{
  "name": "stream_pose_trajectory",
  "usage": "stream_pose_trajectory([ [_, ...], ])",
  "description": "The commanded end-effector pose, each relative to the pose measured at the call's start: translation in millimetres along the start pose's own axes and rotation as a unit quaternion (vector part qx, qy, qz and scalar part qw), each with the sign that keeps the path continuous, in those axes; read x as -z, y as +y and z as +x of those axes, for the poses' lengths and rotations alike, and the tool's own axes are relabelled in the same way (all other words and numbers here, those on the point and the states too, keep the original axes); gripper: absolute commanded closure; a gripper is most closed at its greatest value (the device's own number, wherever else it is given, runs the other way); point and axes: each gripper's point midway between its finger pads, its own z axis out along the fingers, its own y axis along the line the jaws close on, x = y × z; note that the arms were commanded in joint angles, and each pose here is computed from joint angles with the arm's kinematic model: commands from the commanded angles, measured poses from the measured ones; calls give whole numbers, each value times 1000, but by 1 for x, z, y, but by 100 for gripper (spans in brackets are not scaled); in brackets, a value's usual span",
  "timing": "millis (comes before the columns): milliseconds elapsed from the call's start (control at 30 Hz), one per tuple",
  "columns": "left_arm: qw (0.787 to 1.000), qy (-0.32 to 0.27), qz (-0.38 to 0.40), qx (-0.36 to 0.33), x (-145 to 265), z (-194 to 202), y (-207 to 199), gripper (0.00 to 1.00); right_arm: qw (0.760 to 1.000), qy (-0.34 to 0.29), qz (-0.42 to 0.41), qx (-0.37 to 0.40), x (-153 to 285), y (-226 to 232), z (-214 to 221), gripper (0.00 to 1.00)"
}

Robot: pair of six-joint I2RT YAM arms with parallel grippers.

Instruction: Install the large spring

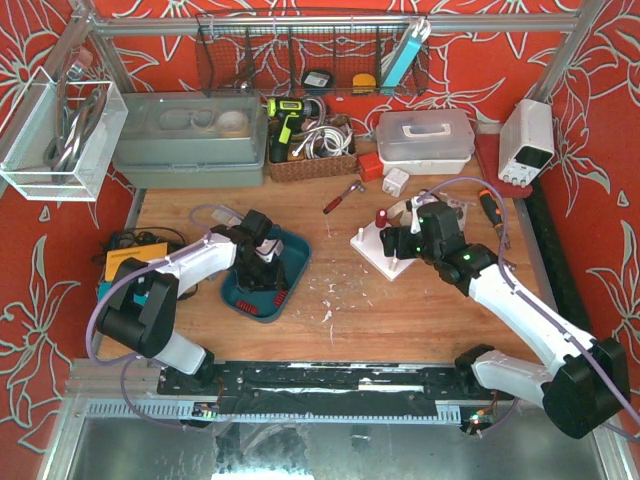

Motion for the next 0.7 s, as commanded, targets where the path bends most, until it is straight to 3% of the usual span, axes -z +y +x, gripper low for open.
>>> stream_pose_trajectory([
  [0, 999, 29, -13, 9, 2, 15, 6, 54, 1000, 1, 12, 14, -6, -3, 4, 6],
  [200, 1000, 1, -5, 13, 18, 10, -1, 48, 1000, 4, 8, 10, -12, -2, 5, 6],
  [667, 999, 39, -3, 2, -3, 24, 7, 46, 1000, 6, 12, 9, -13, -4, 9, 6],
])
